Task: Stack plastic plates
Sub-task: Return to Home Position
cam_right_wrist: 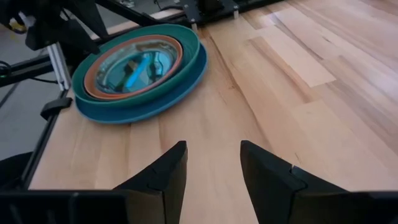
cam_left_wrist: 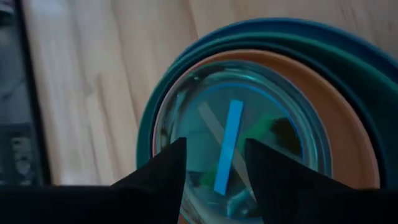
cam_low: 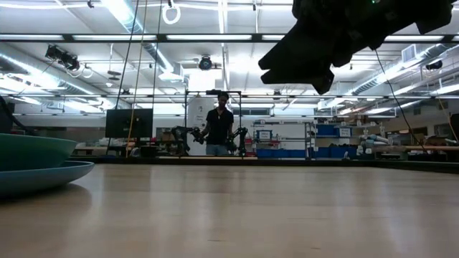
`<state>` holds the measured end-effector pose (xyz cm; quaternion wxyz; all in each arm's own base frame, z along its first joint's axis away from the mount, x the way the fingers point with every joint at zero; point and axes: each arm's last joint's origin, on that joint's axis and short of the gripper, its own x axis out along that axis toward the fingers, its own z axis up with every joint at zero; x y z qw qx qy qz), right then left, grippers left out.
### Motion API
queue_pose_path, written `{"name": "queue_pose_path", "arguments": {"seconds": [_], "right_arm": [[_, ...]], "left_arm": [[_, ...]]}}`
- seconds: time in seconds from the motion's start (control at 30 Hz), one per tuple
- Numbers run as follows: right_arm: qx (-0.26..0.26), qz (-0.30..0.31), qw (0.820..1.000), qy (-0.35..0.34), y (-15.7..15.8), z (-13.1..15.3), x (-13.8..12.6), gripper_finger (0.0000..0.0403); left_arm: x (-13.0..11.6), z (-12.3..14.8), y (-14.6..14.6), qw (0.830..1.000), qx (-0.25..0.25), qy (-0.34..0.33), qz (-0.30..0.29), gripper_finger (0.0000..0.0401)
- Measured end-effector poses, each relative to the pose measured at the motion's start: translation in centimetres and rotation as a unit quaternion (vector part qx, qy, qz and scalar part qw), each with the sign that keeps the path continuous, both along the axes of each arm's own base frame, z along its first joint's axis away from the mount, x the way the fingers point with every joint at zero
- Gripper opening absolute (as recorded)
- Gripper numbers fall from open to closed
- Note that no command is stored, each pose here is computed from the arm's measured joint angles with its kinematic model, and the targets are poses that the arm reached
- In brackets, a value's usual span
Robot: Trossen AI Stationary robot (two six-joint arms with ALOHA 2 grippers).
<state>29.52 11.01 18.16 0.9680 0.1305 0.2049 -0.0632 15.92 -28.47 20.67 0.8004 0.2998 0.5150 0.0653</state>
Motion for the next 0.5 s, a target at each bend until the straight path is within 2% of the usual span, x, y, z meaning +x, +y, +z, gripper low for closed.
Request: {"name": "queue_pose_path", "arguments": {"seconds": [0.2, 0.33, 0.5], "right_arm": [[-0.002, 0.001, 1.000, -0.009, 0.3, -1.3, 0.8, 0.0160], [0.003, 0.004, 1.000, -0.019, 0.5, -1.1, 0.8, 0.0160], [0.010, 0.013, 0.999, -0.039, 1.1, -0.5, 0.7, 0.0160]], "left_arm": [[1.4, 0.5, 1.6, 0.999, -0.014, 0.023, -0.029, 0.0152], [1.9, 0.1, 3.5, 0.997, -0.065, 0.021, -0.048, 0.0144], [2.3, 1.9, 7.3, 0.993, -0.118, -0.022, -0.021, 0.0142]]}}
